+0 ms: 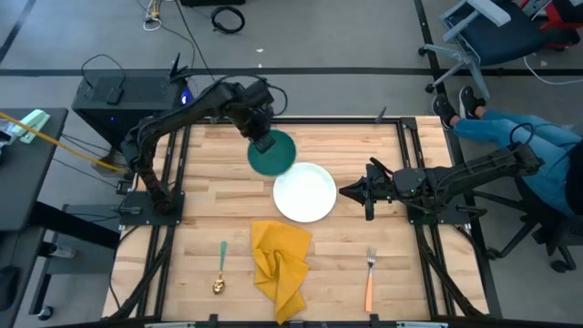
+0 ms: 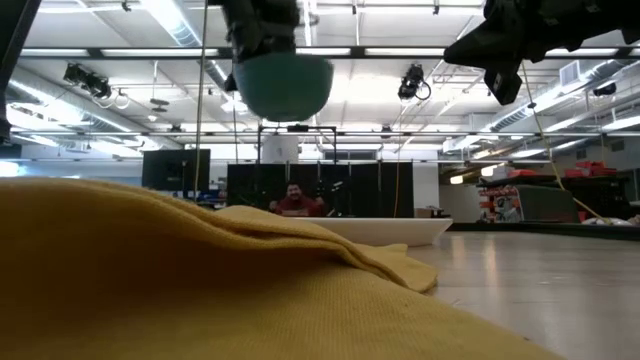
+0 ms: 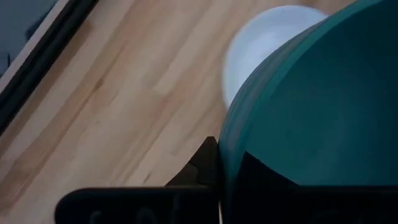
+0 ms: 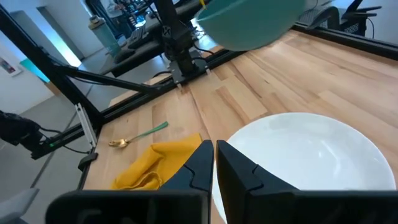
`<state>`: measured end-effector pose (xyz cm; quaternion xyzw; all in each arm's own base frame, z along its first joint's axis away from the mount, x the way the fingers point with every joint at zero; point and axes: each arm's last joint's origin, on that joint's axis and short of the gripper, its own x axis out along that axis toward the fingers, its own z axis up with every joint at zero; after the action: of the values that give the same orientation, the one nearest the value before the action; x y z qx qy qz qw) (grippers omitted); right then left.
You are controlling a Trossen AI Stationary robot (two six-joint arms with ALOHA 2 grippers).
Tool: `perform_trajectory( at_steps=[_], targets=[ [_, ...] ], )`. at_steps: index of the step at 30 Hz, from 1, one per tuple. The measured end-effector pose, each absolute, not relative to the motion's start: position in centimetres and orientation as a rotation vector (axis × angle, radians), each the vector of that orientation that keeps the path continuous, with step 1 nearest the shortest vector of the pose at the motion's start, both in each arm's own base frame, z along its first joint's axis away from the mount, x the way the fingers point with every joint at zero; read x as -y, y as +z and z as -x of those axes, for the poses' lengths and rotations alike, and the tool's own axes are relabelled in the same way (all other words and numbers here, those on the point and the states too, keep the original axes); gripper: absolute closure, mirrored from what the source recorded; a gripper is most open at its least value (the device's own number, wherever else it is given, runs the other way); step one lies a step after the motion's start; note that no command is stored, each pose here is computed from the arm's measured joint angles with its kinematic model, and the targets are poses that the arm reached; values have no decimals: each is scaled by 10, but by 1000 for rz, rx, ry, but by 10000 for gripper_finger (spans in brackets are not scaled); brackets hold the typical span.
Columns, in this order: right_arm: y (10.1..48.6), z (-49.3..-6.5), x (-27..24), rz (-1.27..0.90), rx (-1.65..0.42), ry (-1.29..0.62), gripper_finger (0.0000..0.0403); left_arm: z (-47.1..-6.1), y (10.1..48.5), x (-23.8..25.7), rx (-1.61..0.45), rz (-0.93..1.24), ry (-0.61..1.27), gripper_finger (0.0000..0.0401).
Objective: Set table place
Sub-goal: Stack the green bowl on top of the white plate
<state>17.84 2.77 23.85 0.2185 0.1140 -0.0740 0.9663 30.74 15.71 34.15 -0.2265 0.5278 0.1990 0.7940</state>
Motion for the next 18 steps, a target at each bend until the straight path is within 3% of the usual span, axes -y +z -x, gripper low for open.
perform_trajectory(
  at_steps=[9, 18],
  targets=[
    [240, -177, -27, -434, -222, -157, 375, -338, 353, -112, -1033, 405, 364, 393],
    [246, -167, -19, -430, -191, -195, 375, -364, 321, -129, -1052, 436, 392, 393]
  ],
)
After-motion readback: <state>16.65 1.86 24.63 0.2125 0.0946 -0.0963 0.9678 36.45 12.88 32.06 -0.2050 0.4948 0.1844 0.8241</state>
